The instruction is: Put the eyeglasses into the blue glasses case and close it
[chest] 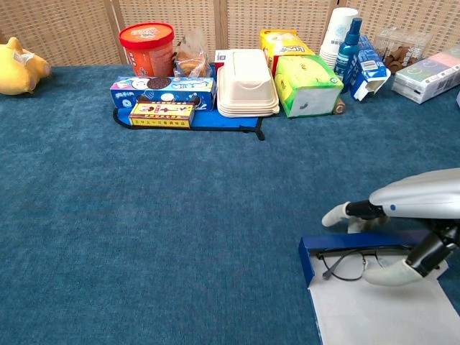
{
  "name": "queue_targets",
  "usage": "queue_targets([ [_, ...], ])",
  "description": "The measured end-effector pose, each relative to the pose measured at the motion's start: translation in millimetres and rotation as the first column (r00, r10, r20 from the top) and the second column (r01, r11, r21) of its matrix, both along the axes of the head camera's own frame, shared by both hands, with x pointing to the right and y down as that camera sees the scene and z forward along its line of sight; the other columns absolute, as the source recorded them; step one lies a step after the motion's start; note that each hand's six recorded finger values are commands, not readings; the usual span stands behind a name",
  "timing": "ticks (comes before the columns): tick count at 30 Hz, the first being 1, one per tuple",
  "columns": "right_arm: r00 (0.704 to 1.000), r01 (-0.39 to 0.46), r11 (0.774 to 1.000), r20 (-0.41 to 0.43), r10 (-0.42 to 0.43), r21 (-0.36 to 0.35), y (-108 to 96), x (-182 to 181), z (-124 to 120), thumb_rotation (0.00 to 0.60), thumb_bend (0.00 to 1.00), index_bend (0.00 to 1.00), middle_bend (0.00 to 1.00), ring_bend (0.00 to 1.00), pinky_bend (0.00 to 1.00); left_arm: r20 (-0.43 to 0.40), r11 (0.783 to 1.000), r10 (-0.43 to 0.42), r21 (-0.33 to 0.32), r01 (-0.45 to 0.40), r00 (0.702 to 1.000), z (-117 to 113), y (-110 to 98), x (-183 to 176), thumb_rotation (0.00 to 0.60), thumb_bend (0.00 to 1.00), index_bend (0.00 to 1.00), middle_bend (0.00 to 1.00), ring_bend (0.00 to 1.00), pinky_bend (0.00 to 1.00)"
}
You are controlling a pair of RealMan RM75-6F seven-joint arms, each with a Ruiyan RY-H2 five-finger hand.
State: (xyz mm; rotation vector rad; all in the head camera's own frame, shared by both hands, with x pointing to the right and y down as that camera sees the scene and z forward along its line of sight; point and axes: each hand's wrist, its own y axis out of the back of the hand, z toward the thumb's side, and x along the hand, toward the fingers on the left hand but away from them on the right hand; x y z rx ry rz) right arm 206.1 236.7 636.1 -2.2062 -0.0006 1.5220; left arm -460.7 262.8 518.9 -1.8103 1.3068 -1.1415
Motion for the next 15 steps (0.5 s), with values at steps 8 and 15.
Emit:
queue_targets([
  [8, 0.999, -0.027, 1.000, -0.033, 0.027, -0.002, 2.0, 13.2, -2.0, 0.261, 0.34, 0.06, 0.23, 0.19, 0.20, -0.002, 1.000, 0.005, 0.004, -0.005, 1.000, -0.4, -1.4, 1.5, 0.600, 0.13, 0.18, 0.17, 0.08, 0.00],
  [15, 0.999, -0.039, 0.999, -0.036, 0.039, -0.008, 8.1, 19.7, -7.0, 0.262, 0.34, 0.06, 0.23, 0.19, 0.20, -0.004, 1.000, 0.010, 0.004, -0.010, 1.000, -0.1, -1.5, 4.4, 0.600, 0.13, 0.18, 0.17, 0.07, 0.00],
])
